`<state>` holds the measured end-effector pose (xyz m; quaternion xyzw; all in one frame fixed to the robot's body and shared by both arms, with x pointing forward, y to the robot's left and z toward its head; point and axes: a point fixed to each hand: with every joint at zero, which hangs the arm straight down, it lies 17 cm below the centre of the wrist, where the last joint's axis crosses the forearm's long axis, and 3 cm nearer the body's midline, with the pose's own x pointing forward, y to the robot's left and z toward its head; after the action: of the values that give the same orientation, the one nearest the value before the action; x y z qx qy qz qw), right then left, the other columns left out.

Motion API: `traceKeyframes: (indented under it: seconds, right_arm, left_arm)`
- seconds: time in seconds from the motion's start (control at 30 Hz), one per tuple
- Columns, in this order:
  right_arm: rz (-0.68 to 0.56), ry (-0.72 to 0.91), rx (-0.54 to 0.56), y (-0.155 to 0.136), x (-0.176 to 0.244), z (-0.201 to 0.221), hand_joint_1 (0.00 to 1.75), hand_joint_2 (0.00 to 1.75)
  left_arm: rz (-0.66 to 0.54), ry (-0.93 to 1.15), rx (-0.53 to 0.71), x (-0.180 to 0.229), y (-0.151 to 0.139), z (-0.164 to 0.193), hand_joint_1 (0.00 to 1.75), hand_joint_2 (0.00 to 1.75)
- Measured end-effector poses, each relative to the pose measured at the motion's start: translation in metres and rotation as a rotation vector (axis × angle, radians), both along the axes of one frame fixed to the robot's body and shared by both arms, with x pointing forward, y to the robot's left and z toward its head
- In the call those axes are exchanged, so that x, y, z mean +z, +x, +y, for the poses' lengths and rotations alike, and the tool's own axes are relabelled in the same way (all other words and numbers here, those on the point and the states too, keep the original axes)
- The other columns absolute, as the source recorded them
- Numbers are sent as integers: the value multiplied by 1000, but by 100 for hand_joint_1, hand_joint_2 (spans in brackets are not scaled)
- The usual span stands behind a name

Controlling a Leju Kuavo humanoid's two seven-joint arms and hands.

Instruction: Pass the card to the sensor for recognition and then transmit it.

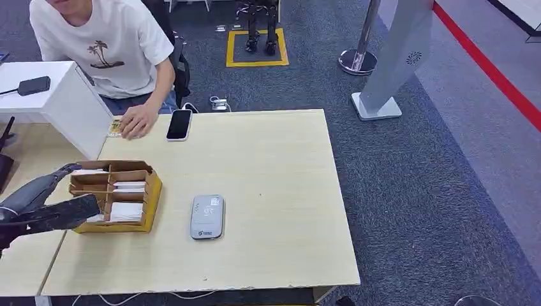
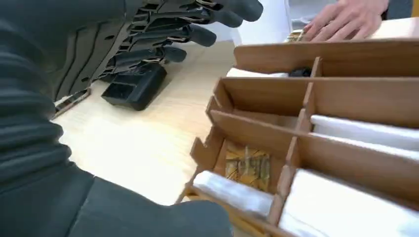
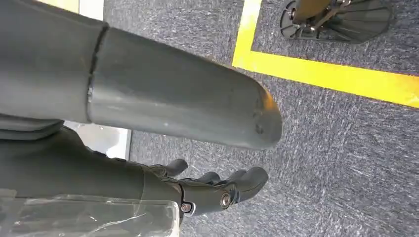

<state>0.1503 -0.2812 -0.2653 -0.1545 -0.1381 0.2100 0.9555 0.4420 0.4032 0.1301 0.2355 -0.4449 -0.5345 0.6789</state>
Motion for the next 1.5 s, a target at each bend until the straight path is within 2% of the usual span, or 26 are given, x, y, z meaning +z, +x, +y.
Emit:
traceKeyframes:
  seconds: [0.53, 0.73, 1.03, 1.2, 1.33, 1.5]
  right_arm:
    - [10, 2, 31, 3, 1, 6, 0, 0]
    - [4, -2, 36, 11, 3, 6, 0, 0]
    - [-2, 3, 37, 12, 3, 7, 0, 0]
    - [-10, 12, 15, 11, 3, 7, 0, 0]
    - [-14, 18, -13, 3, 1, 6, 0, 0]
    - [-11, 18, -20, -1, 0, 6, 0, 0]
  left_arm:
    - [21, -53, -47, -34, 26, -50, 0, 175]
    - [41, -70, -80, -46, 36, -82, 0, 175]
    - [45, -74, -93, -47, 43, -95, 0, 175]
    - [-3, -59, -88, -26, 55, -88, 0, 175]
    - [-126, -29, -60, 15, 71, -74, 0, 175]
    - [-160, -16, -73, 29, 70, -74, 0, 175]
